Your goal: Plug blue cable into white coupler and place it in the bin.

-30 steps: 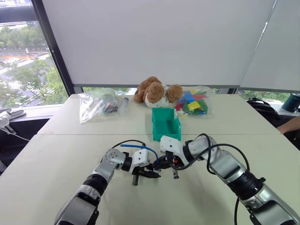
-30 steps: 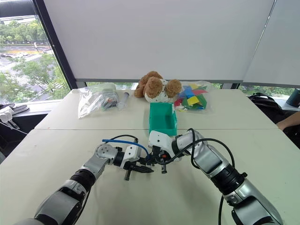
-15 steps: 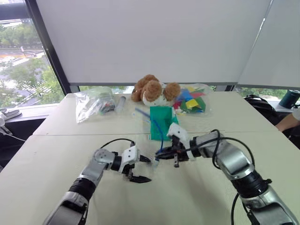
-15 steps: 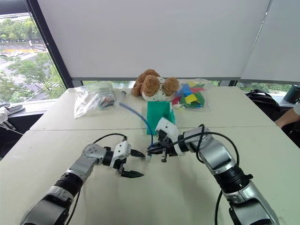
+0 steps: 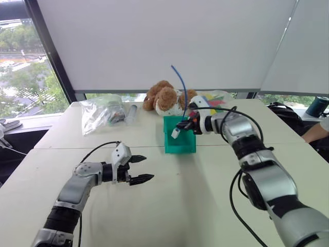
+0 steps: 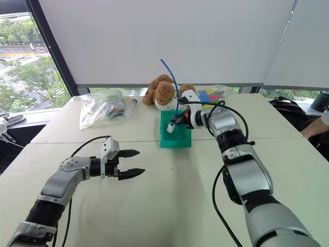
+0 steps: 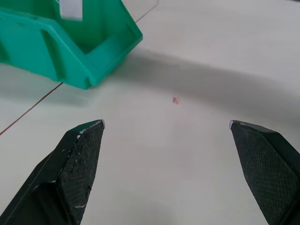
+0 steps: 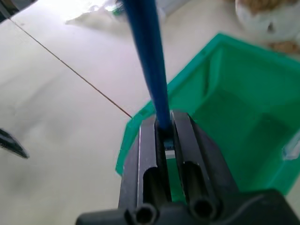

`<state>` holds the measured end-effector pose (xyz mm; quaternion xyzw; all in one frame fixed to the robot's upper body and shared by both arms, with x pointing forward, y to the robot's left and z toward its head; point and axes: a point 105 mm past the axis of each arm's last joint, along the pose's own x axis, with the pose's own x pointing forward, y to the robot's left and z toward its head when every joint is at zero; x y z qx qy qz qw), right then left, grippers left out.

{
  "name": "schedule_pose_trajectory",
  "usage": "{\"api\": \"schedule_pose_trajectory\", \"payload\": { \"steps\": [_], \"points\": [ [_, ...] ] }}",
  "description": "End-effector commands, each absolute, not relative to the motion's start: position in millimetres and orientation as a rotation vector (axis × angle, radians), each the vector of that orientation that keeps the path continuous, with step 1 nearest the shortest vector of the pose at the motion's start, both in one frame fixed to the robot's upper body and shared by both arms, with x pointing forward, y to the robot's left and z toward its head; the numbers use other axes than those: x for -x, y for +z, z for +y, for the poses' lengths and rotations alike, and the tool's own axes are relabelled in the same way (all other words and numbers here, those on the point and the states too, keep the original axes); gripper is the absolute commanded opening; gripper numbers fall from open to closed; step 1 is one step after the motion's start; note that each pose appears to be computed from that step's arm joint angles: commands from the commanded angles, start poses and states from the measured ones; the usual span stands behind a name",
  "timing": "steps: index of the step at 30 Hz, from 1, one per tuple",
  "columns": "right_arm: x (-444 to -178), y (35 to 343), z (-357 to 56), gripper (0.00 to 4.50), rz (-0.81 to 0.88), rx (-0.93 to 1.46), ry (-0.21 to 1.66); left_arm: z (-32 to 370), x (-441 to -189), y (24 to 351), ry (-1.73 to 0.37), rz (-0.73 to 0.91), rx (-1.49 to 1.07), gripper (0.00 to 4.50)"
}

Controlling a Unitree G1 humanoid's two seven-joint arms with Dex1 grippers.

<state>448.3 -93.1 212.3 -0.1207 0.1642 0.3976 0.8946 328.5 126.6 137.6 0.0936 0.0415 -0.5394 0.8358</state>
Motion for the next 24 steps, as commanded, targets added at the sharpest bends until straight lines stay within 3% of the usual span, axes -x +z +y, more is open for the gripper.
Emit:
{"api": "schedule_pose_trajectory", "payload": {
  "steps": [1, 6, 10, 11, 19, 24],
  "points": [
    [-456.4, 217.9, -91.1, 0.00, 0.316, 0.285, 0.794, 129.2, -324.8, 154.4, -1.116, 0.043, -0.181, 4.40],
    [-462.0, 222.2, -92.1, 2.11, 0.297, 0.276, 0.751, 130.1, -320.8, 159.8, -1.091, 0.036, -0.152, 4.50],
    [-465.9, 241.5, -94.7, 4.29, 0.239, 0.257, 0.715, 129.0, -318.1, 160.2, -1.080, 0.036, -0.143, 4.50],
    [-467.5, 249.1, -97.3, 4.46, 0.214, 0.247, 0.695, 128.5, -317.6, 159.6, -1.079, 0.037, -0.142, 4.50],
    [-464.0, 312.9, -127.4, 4.46, 0.047, 0.219, 0.648, 125.6, -320.5, 160.9, -1.077, 0.036, -0.141, 4.50],
    [-437.9, 307.4, -149.6, 4.46, 0.060, 0.354, 0.799, 132.0, -321.8, 166.5, -1.062, 0.029, -0.145, 4.50]
  ]
}}
